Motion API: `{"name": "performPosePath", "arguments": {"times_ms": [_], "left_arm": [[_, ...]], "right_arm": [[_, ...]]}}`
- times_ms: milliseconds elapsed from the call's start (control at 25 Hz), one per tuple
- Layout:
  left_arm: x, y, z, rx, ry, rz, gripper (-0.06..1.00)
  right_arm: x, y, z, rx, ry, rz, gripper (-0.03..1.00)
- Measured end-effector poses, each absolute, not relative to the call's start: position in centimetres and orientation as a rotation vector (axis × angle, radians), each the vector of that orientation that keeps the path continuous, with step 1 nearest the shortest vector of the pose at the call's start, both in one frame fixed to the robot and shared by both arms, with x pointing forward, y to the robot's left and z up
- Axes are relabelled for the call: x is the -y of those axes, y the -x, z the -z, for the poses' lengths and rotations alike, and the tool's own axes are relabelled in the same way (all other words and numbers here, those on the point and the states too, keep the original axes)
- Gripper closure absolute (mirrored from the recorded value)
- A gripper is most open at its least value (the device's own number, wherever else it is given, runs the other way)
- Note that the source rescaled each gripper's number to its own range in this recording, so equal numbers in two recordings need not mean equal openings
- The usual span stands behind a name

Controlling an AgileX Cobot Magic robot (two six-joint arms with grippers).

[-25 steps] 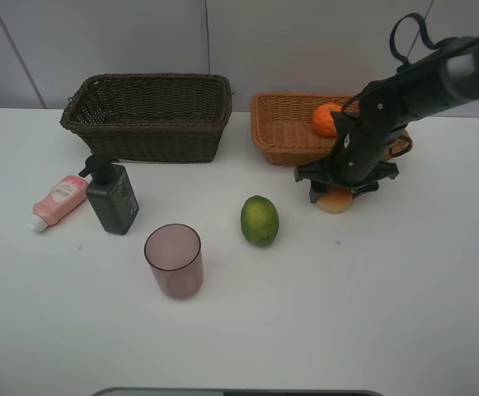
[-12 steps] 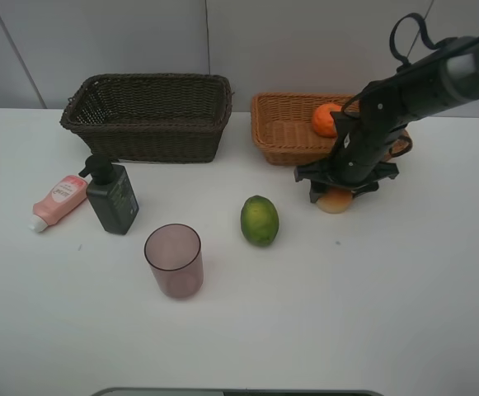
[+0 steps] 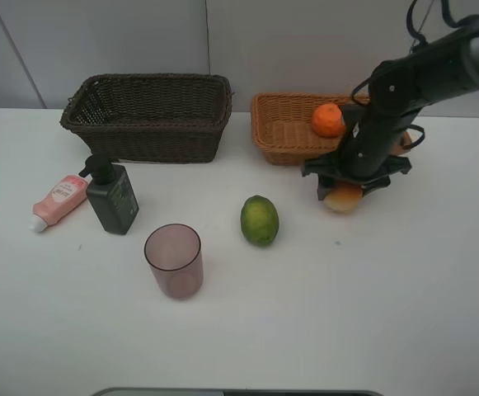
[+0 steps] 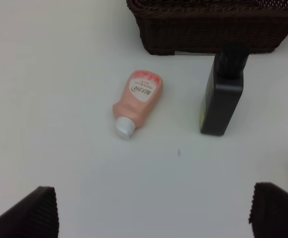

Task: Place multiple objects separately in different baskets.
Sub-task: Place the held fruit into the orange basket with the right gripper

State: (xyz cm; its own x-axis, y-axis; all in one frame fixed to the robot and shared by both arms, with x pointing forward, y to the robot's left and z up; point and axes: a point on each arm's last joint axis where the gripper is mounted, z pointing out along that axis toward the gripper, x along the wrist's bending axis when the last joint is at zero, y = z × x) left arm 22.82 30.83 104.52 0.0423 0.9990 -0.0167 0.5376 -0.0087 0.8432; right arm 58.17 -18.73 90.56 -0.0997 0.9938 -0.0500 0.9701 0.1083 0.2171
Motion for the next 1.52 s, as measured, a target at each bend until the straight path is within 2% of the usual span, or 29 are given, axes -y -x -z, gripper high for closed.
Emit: {"name": "performPosePath", "arguments": {"times_ms": [280, 640, 760, 1200, 1520], "left_arm": [[-30.8, -22.8, -104.5, -1.577, -1.631, -0.847, -0.05], [-30.8, -22.8, -104.5, -1.577, -1.631, -0.847, -0.05], [-30.8, -22.8, -104.5, -1.577, -1.631, -0.847, -0.05], [-30.8, -22.8, -104.5, -1.577, -1.631, -0.847, -0.05], [-30.8, -22.8, -104.5, -1.577, -1.631, -0.847, -0.05]], "right_arm": [[19.2, -57.6, -94.9, -2.208, -1.971, -0.100, 0.90], [20.9, -61.0, -100.8, -2.146, -1.954, -0.155, 0.90], [21.8, -62.1, -101.5, -2.107, -1.972, -0.176, 0.90], [22.8, -66.8, -100.8, -2.050, -1.985, -0.215, 0.90], [23.0, -69.0, -97.3, -2.035, -1.974, -0.258, 0.90]]}}
